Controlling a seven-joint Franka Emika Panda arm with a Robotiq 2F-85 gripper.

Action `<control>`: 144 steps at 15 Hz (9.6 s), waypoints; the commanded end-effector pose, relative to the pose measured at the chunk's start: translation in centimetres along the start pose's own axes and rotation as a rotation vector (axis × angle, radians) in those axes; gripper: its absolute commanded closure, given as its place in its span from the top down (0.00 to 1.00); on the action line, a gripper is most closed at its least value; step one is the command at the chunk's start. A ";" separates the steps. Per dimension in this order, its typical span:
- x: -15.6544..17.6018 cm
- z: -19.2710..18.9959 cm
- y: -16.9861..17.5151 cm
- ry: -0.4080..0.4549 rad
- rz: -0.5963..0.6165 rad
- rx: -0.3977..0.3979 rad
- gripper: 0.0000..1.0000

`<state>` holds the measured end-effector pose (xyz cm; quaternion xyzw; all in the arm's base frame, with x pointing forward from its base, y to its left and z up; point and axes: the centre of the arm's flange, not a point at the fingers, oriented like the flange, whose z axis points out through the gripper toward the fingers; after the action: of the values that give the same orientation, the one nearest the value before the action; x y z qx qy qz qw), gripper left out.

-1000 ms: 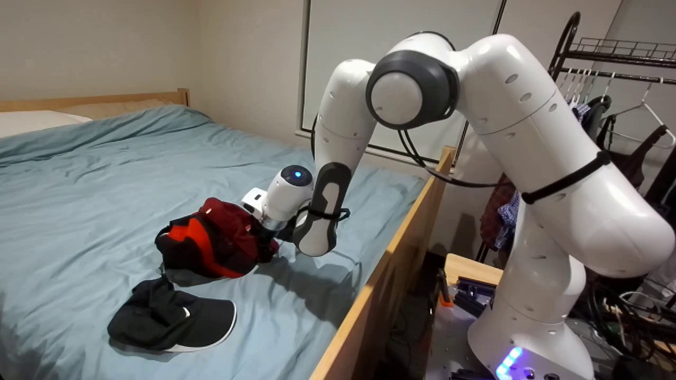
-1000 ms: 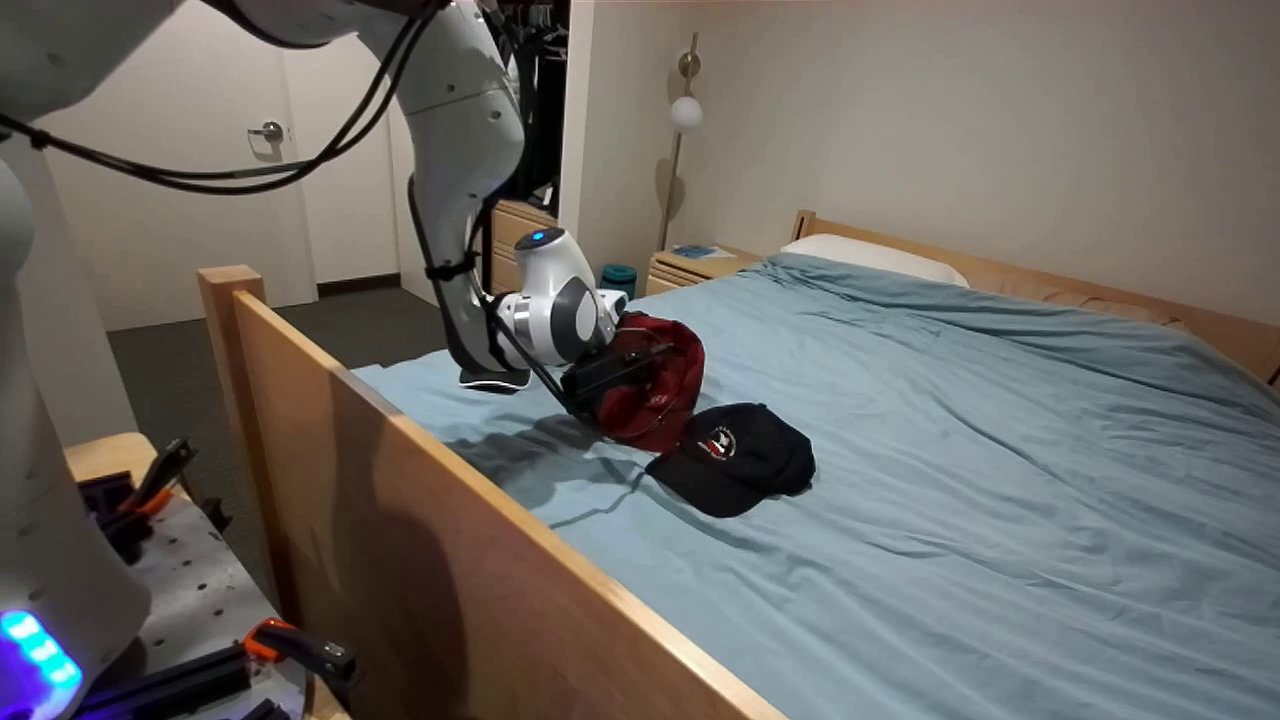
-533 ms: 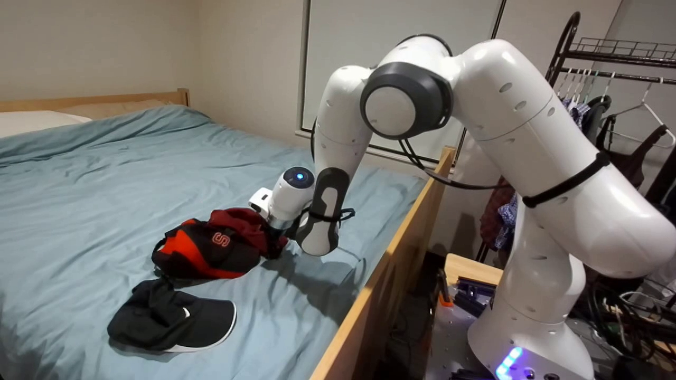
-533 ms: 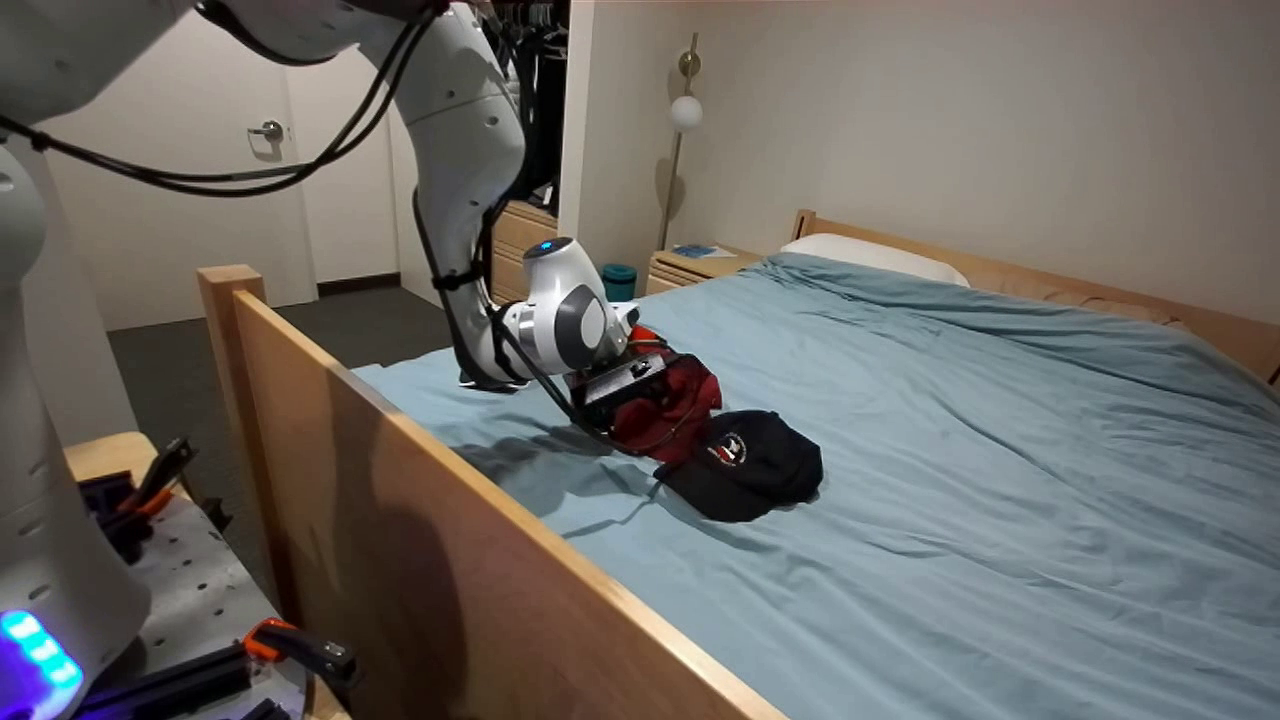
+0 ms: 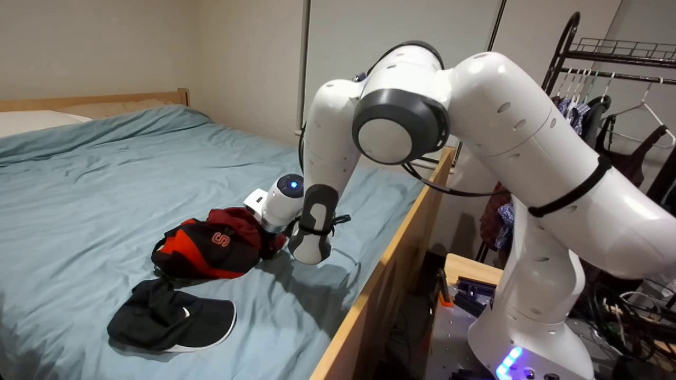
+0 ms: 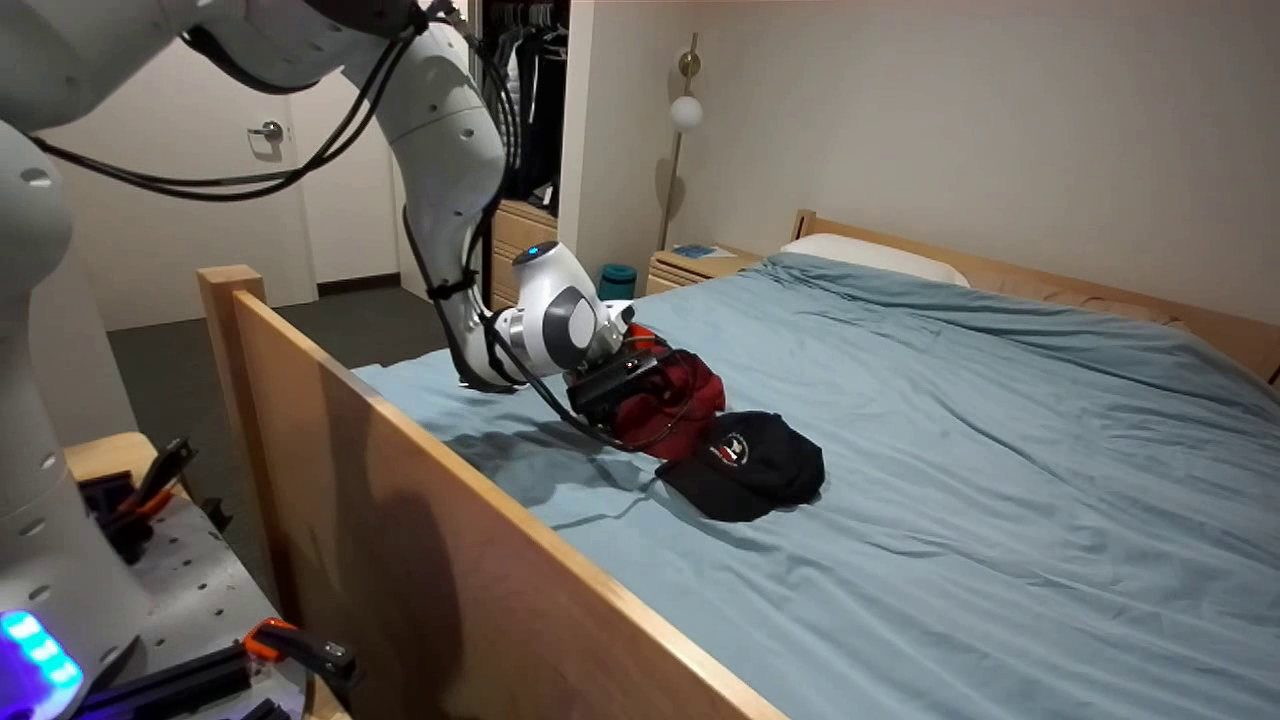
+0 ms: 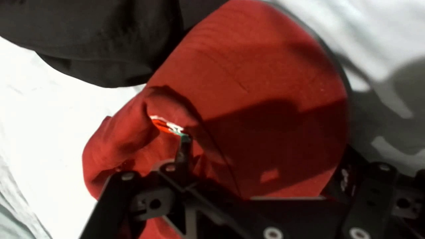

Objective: Move the caps to the right

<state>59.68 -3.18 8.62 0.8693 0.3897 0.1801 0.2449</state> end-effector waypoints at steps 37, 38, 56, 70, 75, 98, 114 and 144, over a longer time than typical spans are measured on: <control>-7.5 -11.5 20.9 0.067 0.429 -0.103 0.04; -8.8 -11.2 21.5 0.086 0.436 -0.064 0.04; -11.3 -10.8 19.1 0.052 0.661 0.011 0.03; -24.7 0.5 20.9 -0.247 0.735 -0.116 0.04; -24.3 5.1 18.7 -0.172 0.596 0.021 0.04; -27.6 1.9 18.7 -0.119 -0.119 0.571 0.94; -4.5 -9.8 12.3 0.047 0.325 0.841 1.00; 20.3 -8.2 -10.2 0.266 0.329 0.652 0.75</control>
<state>61.85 20.56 13.02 0.9208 0.3136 0.1940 -0.1268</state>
